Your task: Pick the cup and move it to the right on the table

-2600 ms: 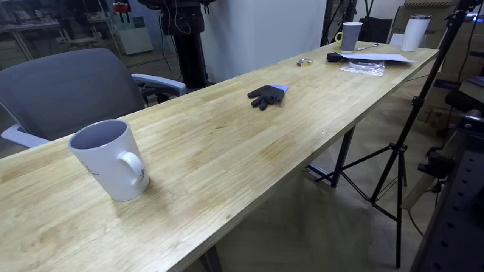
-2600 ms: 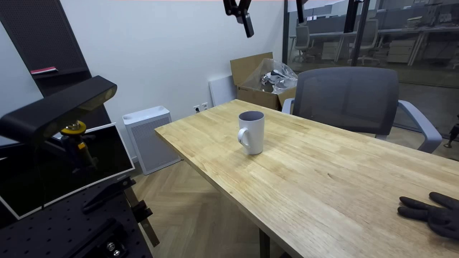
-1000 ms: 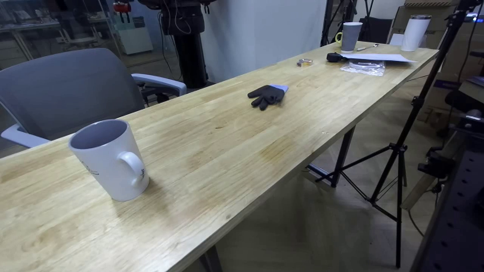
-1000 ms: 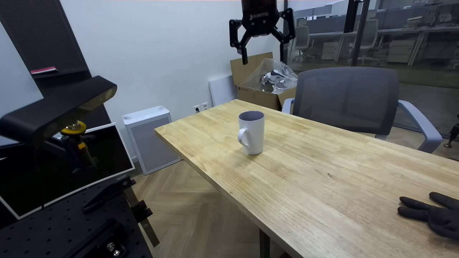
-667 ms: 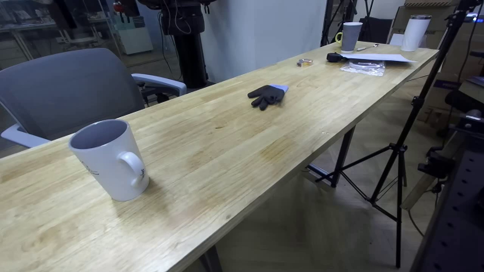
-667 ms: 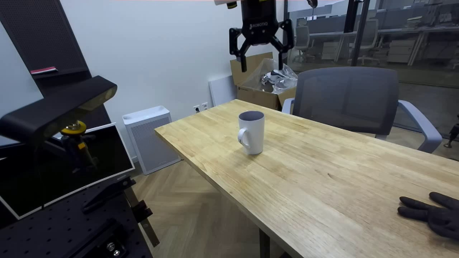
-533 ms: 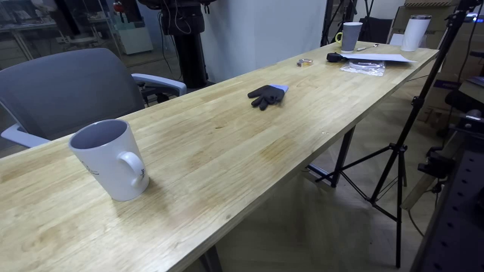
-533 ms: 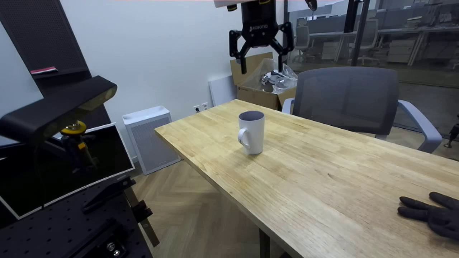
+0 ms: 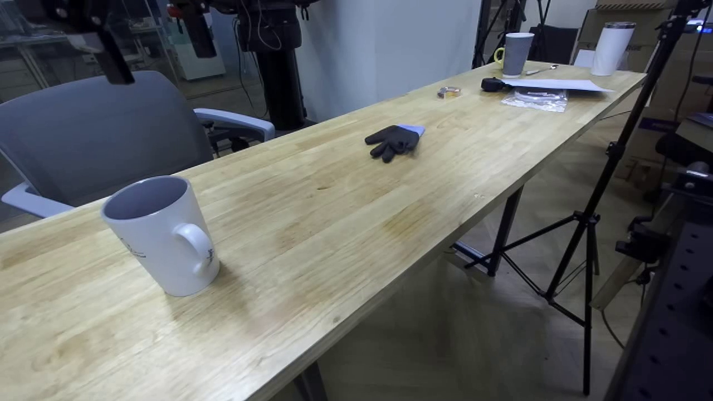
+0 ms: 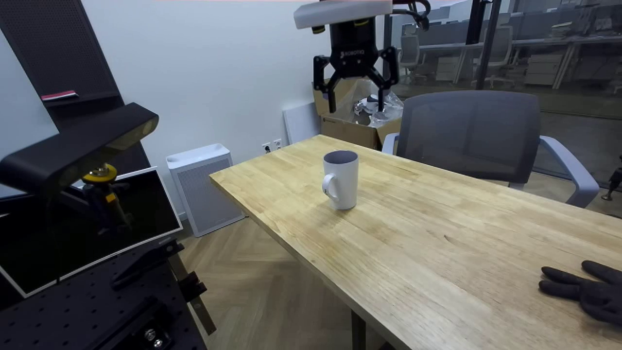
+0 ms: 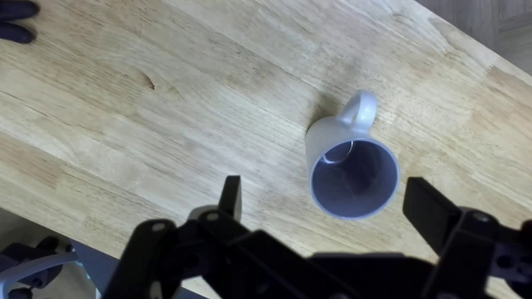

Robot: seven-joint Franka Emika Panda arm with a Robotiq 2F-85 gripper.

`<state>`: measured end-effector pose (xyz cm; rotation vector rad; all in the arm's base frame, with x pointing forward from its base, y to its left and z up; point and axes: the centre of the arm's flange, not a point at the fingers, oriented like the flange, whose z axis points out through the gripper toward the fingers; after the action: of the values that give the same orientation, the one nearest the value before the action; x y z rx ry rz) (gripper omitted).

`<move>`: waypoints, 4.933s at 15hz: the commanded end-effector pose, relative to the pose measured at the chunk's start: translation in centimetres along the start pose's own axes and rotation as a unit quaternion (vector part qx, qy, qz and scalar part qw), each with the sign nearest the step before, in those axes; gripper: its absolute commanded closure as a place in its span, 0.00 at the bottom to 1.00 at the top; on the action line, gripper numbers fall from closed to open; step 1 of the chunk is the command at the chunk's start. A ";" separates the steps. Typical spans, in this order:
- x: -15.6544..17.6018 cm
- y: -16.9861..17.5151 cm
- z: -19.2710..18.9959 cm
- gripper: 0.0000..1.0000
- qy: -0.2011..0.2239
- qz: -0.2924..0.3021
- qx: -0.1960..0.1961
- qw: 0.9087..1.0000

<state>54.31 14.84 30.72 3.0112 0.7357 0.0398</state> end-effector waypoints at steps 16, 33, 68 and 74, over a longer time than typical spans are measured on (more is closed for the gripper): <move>0.6 0.1 2.2 0.00 -0.005 -0.006 0.006 1.000; 4.8 2.5 9.2 0.00 0.000 0.002 0.015 1.000; 7.4 0.0 15.1 0.61 -0.062 0.013 0.028 0.998; 6.9 1.8 15.1 0.98 -0.067 0.042 0.027 0.997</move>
<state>61.24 16.52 15.30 3.0457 0.6901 -0.1669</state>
